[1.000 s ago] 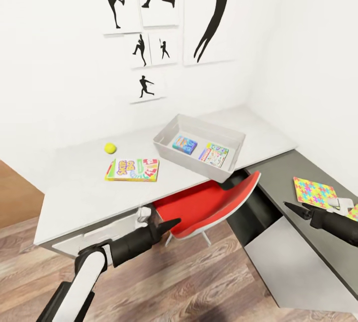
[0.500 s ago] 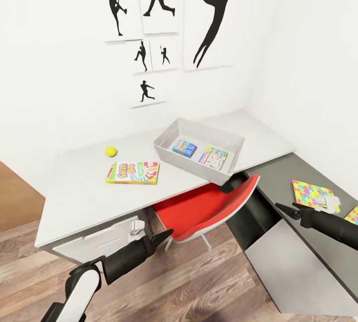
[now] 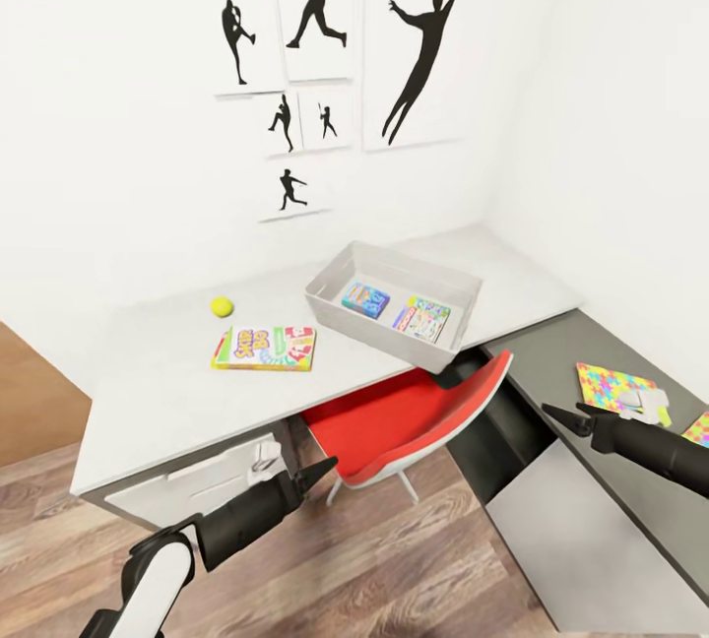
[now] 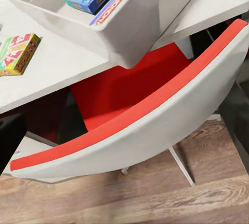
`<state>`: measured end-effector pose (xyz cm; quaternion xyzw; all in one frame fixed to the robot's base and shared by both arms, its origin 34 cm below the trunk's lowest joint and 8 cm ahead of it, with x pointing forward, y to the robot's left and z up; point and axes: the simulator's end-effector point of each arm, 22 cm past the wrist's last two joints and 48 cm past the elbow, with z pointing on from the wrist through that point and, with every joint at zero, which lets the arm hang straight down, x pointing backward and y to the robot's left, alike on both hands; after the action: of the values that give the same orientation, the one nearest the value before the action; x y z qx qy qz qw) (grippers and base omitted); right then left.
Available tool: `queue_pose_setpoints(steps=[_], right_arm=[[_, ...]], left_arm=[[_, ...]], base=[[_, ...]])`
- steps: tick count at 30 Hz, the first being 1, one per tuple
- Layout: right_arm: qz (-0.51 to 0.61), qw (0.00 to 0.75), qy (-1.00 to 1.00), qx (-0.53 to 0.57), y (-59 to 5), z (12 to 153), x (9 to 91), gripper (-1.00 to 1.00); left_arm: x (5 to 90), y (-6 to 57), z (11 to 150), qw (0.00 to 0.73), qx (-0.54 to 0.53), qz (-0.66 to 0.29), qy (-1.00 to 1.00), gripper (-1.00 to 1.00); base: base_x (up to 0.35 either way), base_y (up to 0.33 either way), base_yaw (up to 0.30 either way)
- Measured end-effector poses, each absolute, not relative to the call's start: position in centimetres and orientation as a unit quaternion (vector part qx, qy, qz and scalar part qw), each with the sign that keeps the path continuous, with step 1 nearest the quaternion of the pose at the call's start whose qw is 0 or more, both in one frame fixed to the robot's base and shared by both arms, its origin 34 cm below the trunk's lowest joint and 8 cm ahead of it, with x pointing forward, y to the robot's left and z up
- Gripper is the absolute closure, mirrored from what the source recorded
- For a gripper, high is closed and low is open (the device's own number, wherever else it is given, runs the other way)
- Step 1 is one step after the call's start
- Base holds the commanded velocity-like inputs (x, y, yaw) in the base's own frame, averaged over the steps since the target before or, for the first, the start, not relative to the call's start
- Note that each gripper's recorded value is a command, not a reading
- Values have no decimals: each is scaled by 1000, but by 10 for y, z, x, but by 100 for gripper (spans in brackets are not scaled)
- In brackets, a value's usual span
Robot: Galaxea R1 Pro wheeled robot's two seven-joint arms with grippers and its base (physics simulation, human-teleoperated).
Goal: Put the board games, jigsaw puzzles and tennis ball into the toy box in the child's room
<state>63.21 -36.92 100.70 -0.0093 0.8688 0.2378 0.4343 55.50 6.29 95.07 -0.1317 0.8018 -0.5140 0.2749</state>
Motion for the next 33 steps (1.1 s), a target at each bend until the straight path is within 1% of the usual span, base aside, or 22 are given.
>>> queue_pose_setpoints(steps=[33], right_arm=[[237, 457, 857, -17, -368, 1035, 631, -100]], left_arm=[[557, 66, 970, 297, -121, -510, 798, -100]], base=[[0, 0, 0]])
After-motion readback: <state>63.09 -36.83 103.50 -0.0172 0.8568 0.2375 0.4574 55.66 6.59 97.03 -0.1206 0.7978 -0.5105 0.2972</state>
